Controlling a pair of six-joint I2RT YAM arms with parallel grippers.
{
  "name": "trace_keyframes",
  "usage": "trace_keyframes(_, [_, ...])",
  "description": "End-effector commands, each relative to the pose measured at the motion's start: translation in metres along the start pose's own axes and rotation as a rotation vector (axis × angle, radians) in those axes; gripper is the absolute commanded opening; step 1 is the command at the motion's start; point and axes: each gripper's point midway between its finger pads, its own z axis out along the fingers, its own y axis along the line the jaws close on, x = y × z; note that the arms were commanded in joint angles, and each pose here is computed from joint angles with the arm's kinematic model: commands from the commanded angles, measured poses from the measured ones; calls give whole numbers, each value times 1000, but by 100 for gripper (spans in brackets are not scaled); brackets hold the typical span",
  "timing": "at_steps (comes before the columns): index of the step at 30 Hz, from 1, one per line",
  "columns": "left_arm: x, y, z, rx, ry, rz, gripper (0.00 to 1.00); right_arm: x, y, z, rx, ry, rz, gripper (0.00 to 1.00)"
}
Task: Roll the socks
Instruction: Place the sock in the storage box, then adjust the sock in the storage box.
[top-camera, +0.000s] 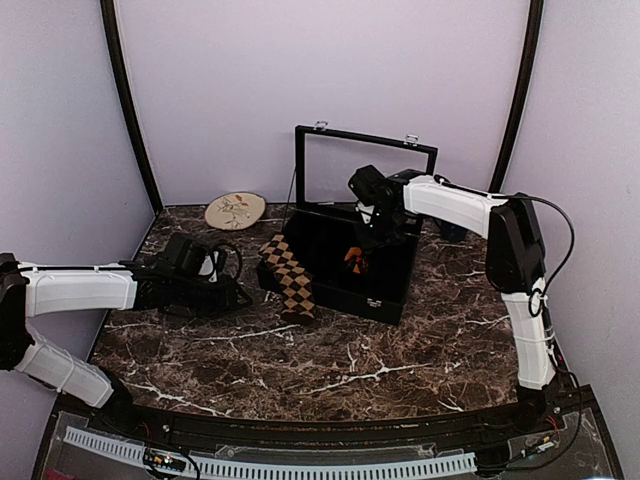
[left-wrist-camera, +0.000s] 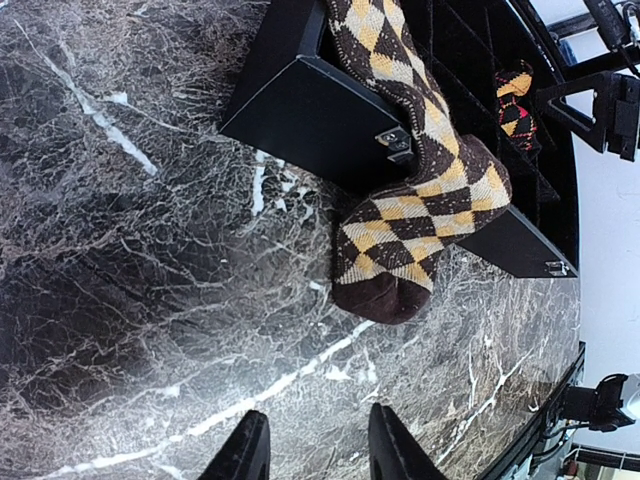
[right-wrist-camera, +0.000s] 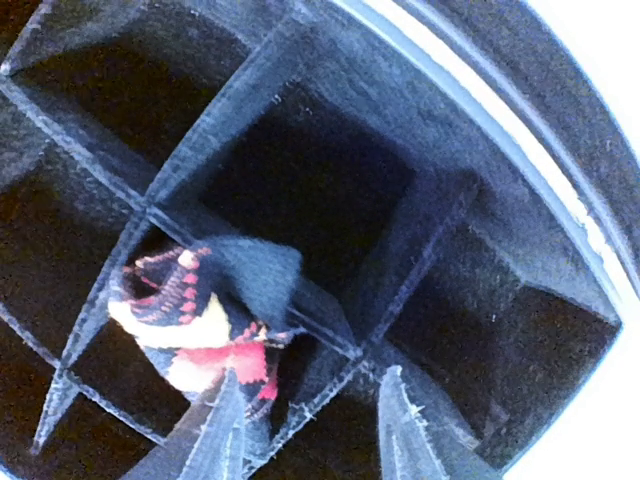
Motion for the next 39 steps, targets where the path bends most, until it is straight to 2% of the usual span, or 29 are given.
trace_keyframes(1, [-1,-1,-4,13,-8,-6,37,-28,9,-20,-45,-110,33,32])
trace_keyframes(4, [-1,-1,-4,13,-8,-6,37,-32,16,-11,-61,-101,30,20])
trace_keyframes(9, [0,1,-5,7,-6,-9,37,-39,27,-2,-101,-105,31,14])
trace_keyframes(15, [0,1,-4,2,-6,-7,37,-32,40,18,-130,-63,19,12])
trace_keyframes(29, [0,2,-1,-5,3,-3,37,23,48,61,-122,99,-1,11])
trace_keyframes(33, [-2,1,-2,-8,-1,1,37,32,47,58,-105,117,-14,11])
trace_keyframes(39, [-3,1,0,-8,1,1,37,30,48,44,-102,71,-12,11])
